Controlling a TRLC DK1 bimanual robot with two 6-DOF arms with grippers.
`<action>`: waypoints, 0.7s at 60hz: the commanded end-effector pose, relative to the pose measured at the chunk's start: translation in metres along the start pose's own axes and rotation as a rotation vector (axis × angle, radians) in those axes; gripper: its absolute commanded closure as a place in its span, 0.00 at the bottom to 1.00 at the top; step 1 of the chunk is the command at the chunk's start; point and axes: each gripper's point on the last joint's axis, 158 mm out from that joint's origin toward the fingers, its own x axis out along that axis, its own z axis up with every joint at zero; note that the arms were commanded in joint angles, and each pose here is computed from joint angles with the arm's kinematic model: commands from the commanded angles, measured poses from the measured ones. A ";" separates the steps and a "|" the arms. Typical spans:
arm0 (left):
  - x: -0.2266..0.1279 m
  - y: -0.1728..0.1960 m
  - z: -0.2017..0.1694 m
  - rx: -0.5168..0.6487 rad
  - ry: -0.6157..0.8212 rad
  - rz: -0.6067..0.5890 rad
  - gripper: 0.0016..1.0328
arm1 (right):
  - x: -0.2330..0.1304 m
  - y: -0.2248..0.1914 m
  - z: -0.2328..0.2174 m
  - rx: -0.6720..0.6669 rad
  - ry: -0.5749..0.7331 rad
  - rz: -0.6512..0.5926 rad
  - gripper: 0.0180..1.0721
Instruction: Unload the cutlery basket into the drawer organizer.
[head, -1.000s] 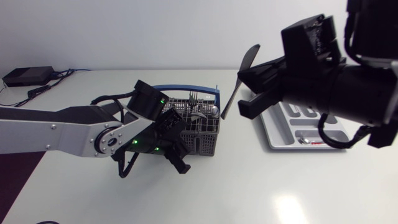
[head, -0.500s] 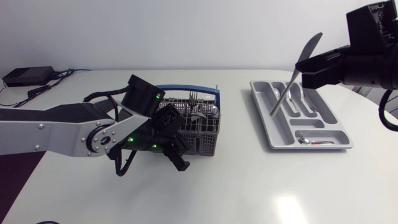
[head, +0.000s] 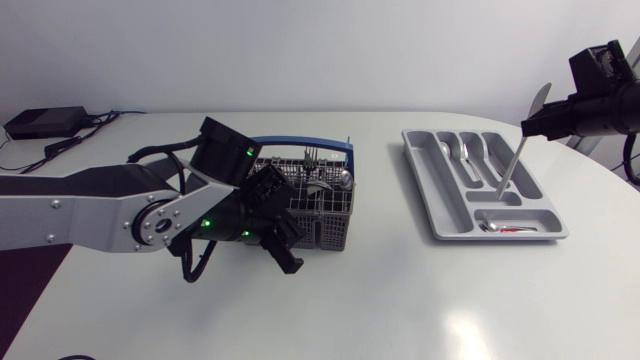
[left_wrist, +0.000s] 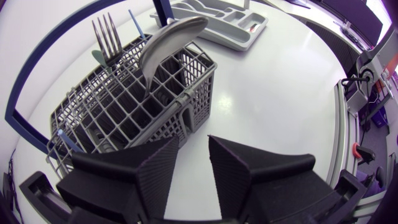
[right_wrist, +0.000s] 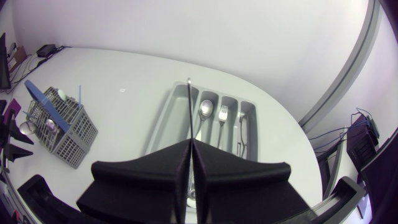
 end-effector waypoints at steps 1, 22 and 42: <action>-0.001 -0.002 -0.010 0.015 0.013 0.002 0.66 | 0.007 -0.021 0.006 -0.014 0.009 -0.023 0.94; 0.000 -0.003 -0.014 0.023 0.020 0.000 0.66 | 0.039 -0.072 0.001 0.018 0.074 -0.072 0.94; -0.005 -0.004 -0.014 0.028 0.010 0.002 0.66 | 0.064 -0.116 -0.004 0.048 0.122 -0.102 0.94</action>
